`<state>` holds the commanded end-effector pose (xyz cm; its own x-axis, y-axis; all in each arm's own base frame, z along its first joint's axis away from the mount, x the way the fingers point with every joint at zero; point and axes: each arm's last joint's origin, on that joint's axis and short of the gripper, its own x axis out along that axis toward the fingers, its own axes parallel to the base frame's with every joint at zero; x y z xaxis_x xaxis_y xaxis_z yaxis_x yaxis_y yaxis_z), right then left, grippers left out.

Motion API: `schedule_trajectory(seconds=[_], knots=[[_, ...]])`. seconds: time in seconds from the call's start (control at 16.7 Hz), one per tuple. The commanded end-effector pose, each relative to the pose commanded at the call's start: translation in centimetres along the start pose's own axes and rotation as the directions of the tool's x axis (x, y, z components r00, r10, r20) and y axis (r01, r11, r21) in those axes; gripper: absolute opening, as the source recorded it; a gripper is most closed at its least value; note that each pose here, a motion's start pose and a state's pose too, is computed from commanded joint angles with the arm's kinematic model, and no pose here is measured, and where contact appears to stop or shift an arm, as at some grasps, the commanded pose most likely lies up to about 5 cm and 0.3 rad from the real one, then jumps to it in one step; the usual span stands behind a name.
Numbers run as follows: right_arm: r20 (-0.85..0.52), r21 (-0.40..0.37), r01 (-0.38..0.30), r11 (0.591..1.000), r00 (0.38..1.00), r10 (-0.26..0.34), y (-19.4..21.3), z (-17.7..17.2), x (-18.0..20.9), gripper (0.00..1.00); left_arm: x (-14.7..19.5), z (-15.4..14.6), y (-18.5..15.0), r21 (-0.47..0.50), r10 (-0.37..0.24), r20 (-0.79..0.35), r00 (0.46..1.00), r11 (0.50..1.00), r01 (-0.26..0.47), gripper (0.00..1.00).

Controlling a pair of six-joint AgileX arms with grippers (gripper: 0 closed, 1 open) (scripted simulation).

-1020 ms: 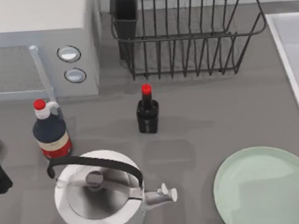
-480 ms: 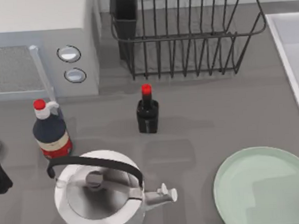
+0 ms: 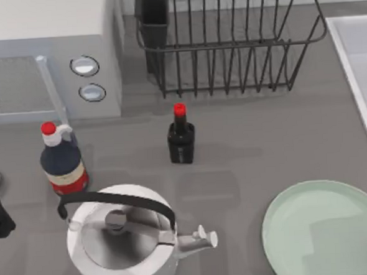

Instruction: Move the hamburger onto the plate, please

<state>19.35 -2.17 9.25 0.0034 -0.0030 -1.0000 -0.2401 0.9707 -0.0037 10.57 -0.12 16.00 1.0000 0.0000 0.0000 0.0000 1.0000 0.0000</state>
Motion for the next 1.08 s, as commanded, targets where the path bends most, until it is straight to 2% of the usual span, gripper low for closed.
schedule_trajectory(seconds=[0.36, 0.84, 0.9, 1.08], knots=[[0.000, 0.000, 0.000, 1.000, 1.000, 0.000, 0.0, 0.0, 0.0, 0.02, 0.0, 0.0, 0.0, 0.000, 0.000, 0.000, 1.000, 1.000, 0.000, 1.00], [0.000, 0.000, 0.000, 1.000, 1.000, 0.000, 0.0, 0.0, 0.0, 0.00, 0.0, 0.0, 0.0, 0.000, 0.000, 0.000, 1.000, 1.000, 0.000, 1.00], [0.033, 0.000, -0.004, 1.000, 0.999, 0.004, -0.1, 0.3, -2.2, 0.00, 0.0, 0.0, 0.0, 0.000, 0.000, 0.000, 1.000, 1.000, 0.000, 1.00], [0.036, 0.001, -0.002, 1.000, 0.999, 0.002, -0.3, 0.6, -3.1, 0.00, 0.0, 0.0, 0.0, 0.000, 0.000, 0.000, 1.000, 1.000, 0.000, 1.00]])
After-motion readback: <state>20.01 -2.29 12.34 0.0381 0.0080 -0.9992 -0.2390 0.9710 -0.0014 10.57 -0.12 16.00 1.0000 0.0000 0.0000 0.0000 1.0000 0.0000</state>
